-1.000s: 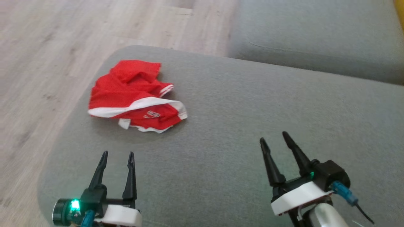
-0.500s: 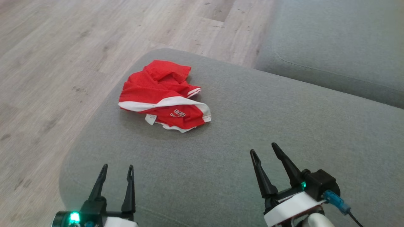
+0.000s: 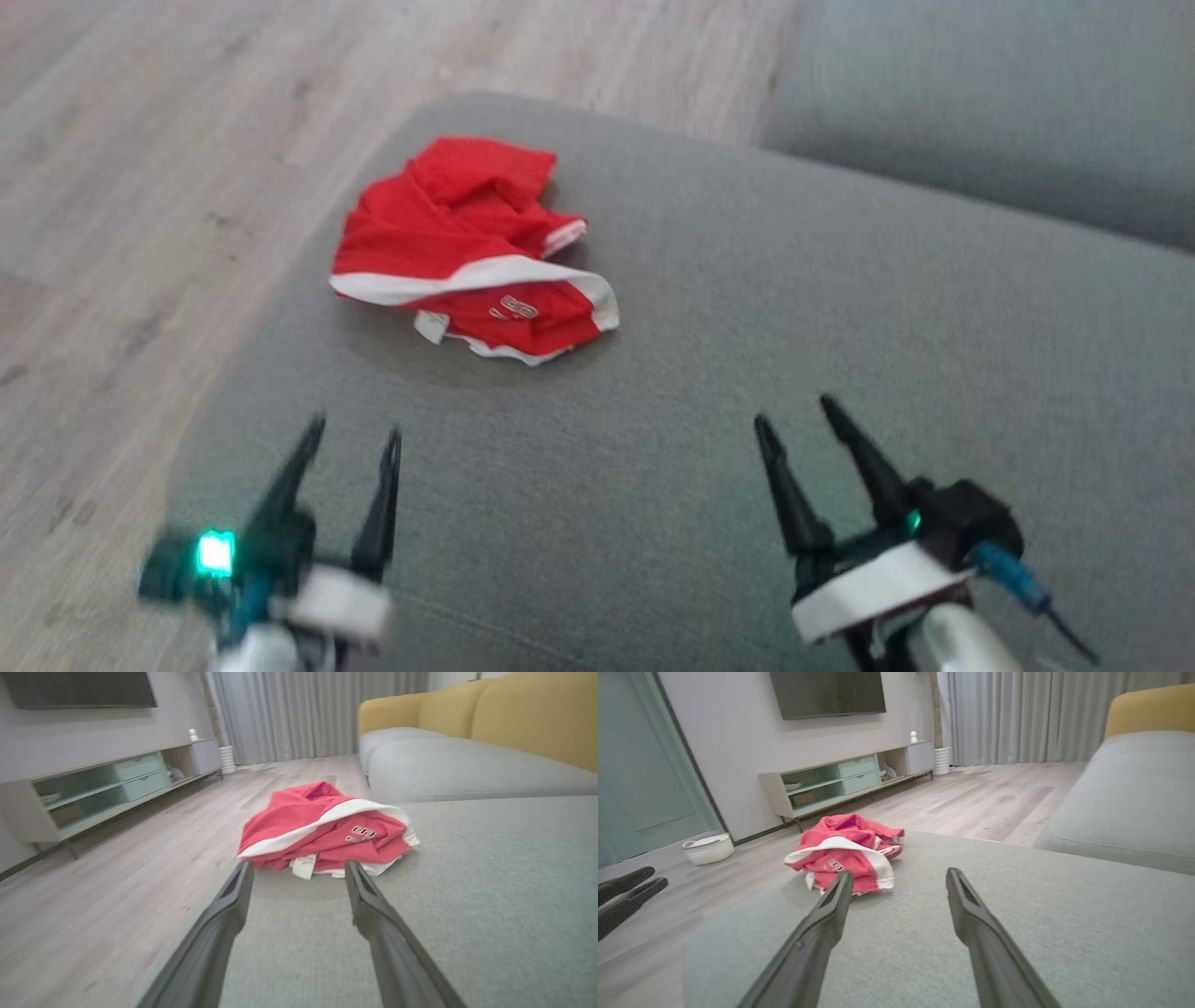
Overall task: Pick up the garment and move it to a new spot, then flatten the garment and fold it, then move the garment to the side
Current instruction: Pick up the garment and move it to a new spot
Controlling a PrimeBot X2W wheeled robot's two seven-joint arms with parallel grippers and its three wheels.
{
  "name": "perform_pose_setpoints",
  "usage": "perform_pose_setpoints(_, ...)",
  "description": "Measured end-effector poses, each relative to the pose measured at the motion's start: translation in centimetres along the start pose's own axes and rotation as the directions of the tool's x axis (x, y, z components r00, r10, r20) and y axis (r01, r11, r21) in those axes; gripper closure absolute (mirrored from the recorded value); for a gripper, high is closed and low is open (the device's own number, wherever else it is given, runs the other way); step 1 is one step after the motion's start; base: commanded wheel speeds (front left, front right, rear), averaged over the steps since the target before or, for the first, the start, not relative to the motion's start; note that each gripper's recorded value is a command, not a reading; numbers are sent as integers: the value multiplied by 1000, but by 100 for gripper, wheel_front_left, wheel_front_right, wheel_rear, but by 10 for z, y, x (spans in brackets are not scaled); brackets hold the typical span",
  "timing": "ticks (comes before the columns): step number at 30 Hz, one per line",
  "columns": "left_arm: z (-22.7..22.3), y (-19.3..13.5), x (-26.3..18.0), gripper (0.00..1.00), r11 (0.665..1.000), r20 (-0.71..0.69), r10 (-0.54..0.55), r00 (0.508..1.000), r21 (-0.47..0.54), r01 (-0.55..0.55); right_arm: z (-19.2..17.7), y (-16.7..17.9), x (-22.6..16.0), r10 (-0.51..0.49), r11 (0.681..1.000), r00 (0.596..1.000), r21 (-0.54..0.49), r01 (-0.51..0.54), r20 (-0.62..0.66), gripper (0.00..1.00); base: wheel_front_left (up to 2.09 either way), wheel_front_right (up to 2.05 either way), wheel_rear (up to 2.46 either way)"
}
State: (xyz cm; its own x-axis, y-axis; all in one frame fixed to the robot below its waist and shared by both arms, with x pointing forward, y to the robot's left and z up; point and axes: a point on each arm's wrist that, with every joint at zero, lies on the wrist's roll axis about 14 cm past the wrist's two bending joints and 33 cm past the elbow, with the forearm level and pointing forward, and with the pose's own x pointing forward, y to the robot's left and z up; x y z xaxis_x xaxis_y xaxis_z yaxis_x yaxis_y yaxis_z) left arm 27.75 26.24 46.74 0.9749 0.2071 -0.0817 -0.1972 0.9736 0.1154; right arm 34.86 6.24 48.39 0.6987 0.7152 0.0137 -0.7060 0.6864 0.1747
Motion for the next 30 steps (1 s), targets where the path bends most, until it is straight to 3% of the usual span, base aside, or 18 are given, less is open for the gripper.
perform_pose_setpoints(5,23,-5,62,0,986,-31,-137,990,93,139,7,-28,13,-51,999,998,2,51,32,0,0,0,0)
perform_pose_setpoints(10,13,0,116,0,959,-194,-192,962,169,225,-2,-51,21,-89,996,996,10,89,24,0,0,0,0)
perform_pose_setpoints(17,-7,-27,164,0,938,-331,-273,903,119,327,-18,-79,21,-149,988,989,43,149,0,0,0,0,0)
perform_pose_setpoints(27,-39,-34,189,0,933,-464,-294,835,50,357,-31,-98,19,-190,980,981,62,191,-25,0,0,0,0)
perform_pose_setpoints(28,-44,-35,188,4,934,-487,-296,822,35,357,-32,-99,19,-192,979,981,62,193,-26,0,0,0,0)
perform_pose_setpoints(30,-51,-36,185,100,931,-507,-302,807,26,364,-31,-101,20,-196,979,980,61,197,-24,0,0,0,0)
